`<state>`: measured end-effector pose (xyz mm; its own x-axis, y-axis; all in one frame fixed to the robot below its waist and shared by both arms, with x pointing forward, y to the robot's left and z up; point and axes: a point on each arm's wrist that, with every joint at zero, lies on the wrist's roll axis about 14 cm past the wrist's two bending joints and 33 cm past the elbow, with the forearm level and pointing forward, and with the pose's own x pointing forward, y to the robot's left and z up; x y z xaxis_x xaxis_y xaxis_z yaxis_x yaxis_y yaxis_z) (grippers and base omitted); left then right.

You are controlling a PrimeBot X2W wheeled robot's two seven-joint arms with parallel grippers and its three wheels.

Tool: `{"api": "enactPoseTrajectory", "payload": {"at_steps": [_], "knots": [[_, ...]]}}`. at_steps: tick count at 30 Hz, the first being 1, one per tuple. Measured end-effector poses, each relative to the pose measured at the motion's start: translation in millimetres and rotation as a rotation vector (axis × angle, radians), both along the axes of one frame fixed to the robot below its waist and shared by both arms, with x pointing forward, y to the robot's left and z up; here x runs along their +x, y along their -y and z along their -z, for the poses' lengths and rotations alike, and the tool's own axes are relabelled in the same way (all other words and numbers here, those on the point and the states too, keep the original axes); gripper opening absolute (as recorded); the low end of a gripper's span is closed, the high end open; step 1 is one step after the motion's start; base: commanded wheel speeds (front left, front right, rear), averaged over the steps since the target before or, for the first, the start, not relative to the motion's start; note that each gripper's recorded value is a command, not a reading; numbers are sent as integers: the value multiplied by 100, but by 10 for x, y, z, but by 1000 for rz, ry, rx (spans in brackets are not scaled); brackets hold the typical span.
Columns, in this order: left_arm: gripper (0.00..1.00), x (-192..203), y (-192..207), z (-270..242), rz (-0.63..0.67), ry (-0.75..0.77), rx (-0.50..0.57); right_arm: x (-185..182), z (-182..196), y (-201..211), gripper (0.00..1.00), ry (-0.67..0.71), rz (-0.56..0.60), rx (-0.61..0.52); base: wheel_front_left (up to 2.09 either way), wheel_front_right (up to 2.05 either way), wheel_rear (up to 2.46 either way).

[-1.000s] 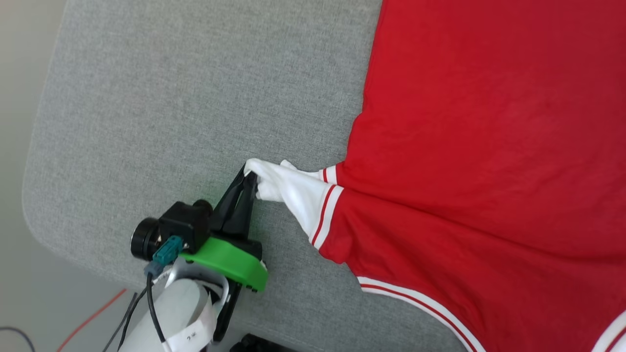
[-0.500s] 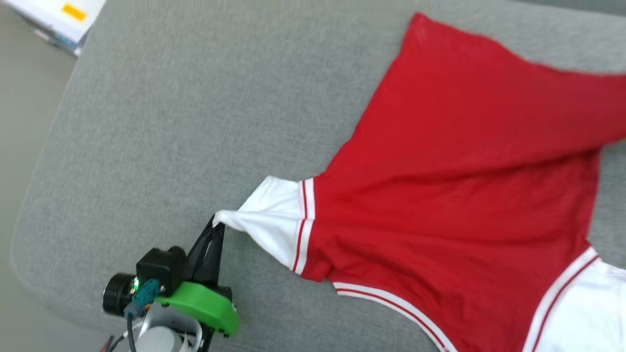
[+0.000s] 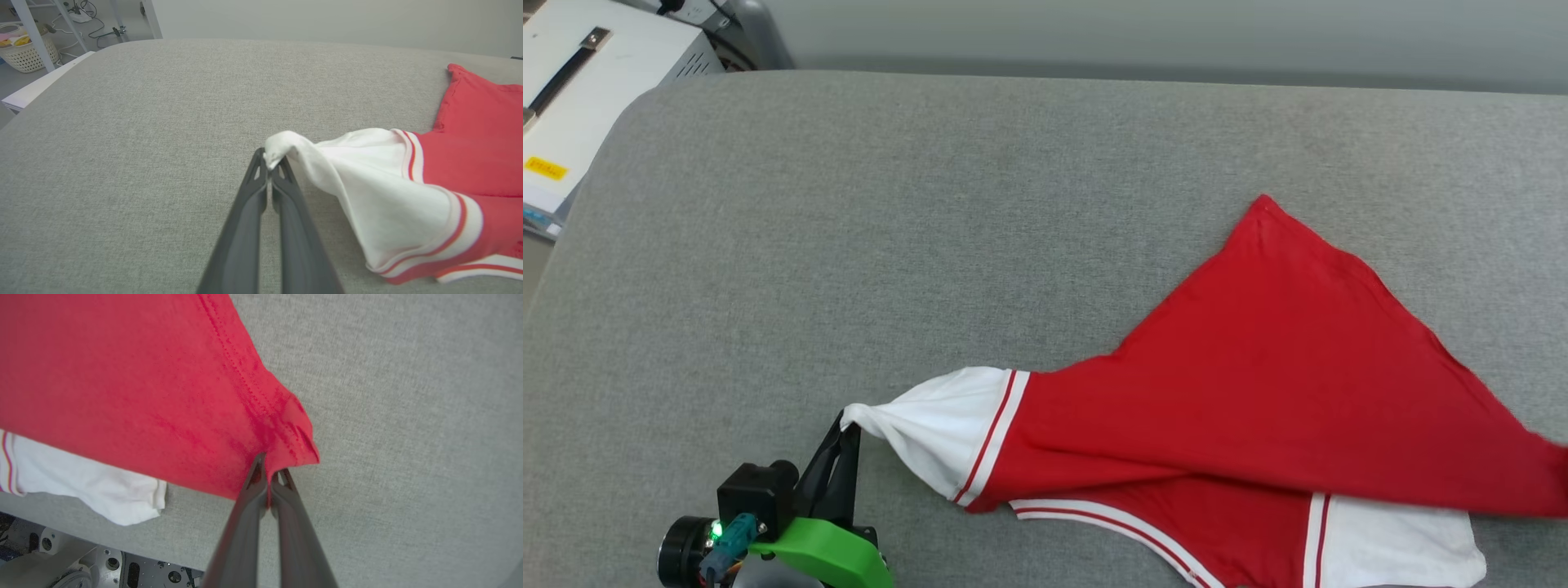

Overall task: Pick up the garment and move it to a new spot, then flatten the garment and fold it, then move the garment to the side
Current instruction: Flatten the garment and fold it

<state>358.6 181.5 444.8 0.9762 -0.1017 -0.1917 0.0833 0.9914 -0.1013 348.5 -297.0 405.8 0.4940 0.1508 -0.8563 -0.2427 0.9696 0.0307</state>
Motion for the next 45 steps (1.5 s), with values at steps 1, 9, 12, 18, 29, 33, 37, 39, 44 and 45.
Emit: {"api": "enactPoseTrajectory", "payload": {"at_steps": [1, 9, 12, 18, 29, 33, 37, 39, 44, 45], "knots": [[0, 4, 16, -15, 5, 5, 1, -150, 67, 6, 0, -24, 15, 10, 0, 0, 0], [0, 33, 92, -15, 33, -1, 2, -886, 519, -133, 0, -179, 75, 66, 0, 0, 0], [0, 35, 84, -4, 32, -5, 4, -840, 515, -128, 10, -155, 93, 71, 0, 0, 0], [0, 50, 116, -52, 43, 11, 7, -488, 202, -73, 100, 36, 155, 110, 0, 0, 0], [0, 79, 139, -57, 50, 8, 5, 718, -1066, -363, 100, 491, -16, 103, 0, 0, 0], [0, 160, 145, -82, 55, 22, 11, 988, -1128, -688, 100, 470, -125, 92, 0, 0, 0], [0, 252, 158, -93, 61, 32, 11, 1171, -947, -939, 100, 345, -210, 55, 0, 0, 0], [0, 300, 162, -89, 61, 35, 9, 1240, -799, -1048, 100, 266, -250, 26, 0, 0, 0], [0, 402, 182, -44, 60, 34, 0, 1395, -458, -1202, 100, 111, -309, -41, 0, 0, 0], [0, 424, 189, -29, 62, 33, -2, 1428, -386, -1226, 100, 86, -317, -50, 0, 0, 0]]}}
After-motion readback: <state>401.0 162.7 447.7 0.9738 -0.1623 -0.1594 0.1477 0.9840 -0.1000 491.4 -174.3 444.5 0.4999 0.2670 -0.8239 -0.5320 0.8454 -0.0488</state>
